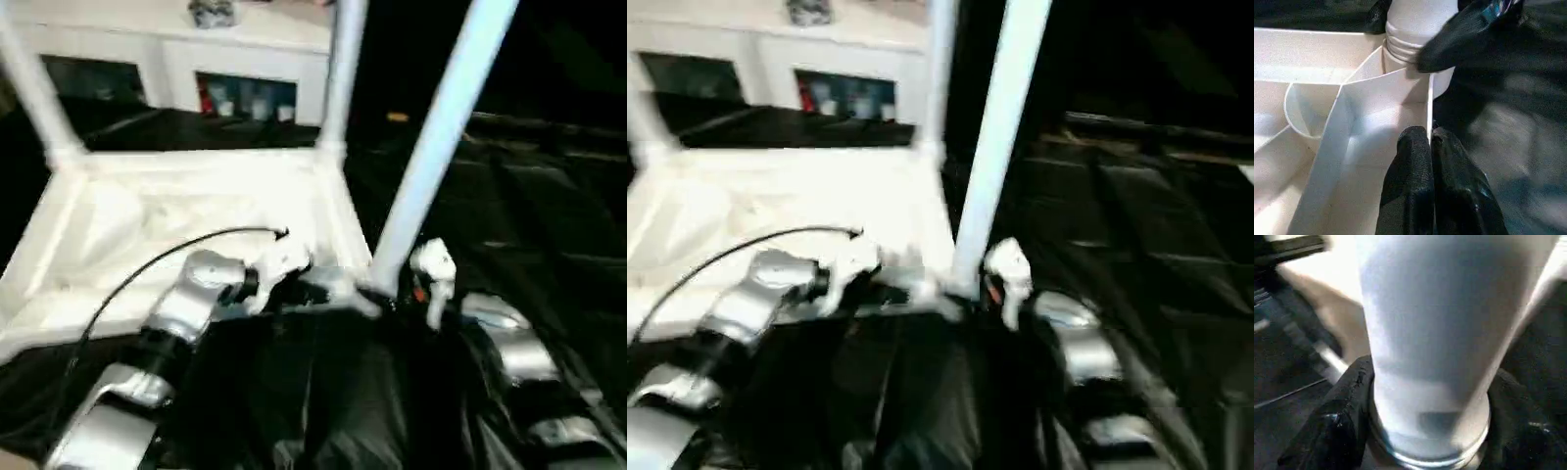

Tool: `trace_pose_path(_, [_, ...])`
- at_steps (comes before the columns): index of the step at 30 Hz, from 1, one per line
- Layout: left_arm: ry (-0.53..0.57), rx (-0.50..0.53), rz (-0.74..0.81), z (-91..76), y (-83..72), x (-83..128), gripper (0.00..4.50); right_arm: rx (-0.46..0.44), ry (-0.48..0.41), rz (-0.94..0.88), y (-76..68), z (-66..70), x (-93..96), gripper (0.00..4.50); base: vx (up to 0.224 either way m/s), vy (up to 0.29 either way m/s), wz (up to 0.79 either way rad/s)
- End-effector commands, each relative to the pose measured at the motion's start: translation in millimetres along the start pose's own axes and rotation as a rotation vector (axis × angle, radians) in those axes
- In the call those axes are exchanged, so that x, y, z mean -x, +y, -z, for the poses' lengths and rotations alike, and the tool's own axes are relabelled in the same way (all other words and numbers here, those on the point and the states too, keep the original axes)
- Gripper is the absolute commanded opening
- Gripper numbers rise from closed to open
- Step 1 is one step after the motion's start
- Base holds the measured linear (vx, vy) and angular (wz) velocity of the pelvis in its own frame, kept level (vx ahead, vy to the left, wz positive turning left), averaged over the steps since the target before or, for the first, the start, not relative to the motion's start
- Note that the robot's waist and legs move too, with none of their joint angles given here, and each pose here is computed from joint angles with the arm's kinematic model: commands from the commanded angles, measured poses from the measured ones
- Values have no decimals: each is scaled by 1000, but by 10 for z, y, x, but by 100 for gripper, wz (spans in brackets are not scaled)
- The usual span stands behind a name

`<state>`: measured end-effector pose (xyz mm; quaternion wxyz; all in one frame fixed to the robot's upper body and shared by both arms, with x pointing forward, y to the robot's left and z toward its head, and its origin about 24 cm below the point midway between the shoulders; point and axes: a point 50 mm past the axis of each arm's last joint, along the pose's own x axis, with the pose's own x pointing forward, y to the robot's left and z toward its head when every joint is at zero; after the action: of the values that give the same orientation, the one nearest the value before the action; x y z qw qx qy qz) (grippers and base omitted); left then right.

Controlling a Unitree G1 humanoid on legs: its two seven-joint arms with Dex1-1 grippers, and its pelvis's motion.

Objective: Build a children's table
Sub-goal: Rotate leg to tighten

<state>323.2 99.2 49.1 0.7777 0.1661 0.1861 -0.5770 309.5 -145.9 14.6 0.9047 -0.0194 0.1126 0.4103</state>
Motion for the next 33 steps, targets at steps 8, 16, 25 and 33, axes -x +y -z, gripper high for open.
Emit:
trace_pose_path(8, [-147, -48, -93, -499, -133, -481, 0, -54, 81, 184, 308, 115, -510, 340, 0, 0, 0])
trace_pose_path(16, [-140, -117, 30, -444, -197, -386, 0, 20, 58, 74, 222, 54, -384, 390, 0, 0, 0])
trace_pose_path(25, [-92, -170, 164, -294, -182, -156, 0, 136, 124, -307, 190, 77, 6, 390, 0, 0, 0])
trace_pose_path(33, [-21, -187, 272, -188, -127, 53, 0, 135, 203, -573, 177, 30, 247, 355, 0, 0, 0])
